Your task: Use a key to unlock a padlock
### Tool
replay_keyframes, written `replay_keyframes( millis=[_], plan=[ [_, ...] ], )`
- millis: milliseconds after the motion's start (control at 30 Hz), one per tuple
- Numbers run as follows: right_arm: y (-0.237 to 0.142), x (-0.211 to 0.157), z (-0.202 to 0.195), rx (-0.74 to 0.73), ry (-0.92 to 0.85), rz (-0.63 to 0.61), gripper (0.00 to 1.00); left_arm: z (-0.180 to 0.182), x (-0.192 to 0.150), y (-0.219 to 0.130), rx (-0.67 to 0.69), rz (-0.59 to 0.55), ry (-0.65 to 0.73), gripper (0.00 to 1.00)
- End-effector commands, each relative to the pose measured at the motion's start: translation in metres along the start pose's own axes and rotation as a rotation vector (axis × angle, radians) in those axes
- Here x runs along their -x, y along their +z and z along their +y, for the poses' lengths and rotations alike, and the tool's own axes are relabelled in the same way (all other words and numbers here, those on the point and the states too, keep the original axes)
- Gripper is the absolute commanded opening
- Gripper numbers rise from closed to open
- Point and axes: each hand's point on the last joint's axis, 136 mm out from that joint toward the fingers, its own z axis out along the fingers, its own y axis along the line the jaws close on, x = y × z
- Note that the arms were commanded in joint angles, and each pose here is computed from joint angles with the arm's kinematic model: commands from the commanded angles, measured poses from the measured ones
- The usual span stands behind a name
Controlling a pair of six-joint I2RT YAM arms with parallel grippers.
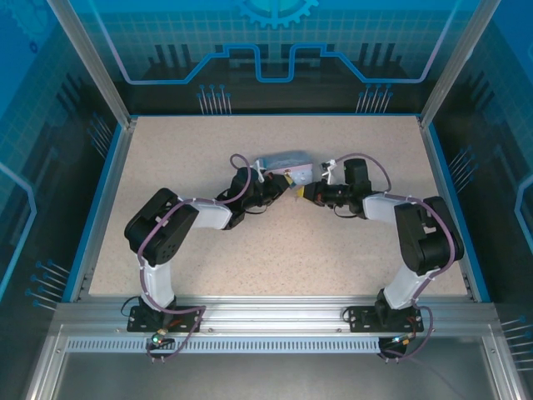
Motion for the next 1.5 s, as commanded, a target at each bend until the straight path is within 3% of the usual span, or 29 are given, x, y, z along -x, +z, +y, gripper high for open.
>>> replay_keyframes(
  millis=[0, 800, 1467],
  plan=[
    [-0.009, 0.016, 0.012, 0.025, -0.068, -0.042, 0.0, -0.004, -0.029, 0.002, -0.038, 0.108, 0.043, 0.0],
    [0.019, -0.004, 0.006, 0.047, -0.021, 0.008, 0.0, -0.01, -0.028, 0.002, -0.061, 0.104, 0.028, 0.0],
    [-0.008, 0.015, 0.01, 0.05, -0.075, -0.067, 0.0, -0.005, -0.043, -0.002, -0.04, 0.193, 0.111, 0.0]
  ],
)
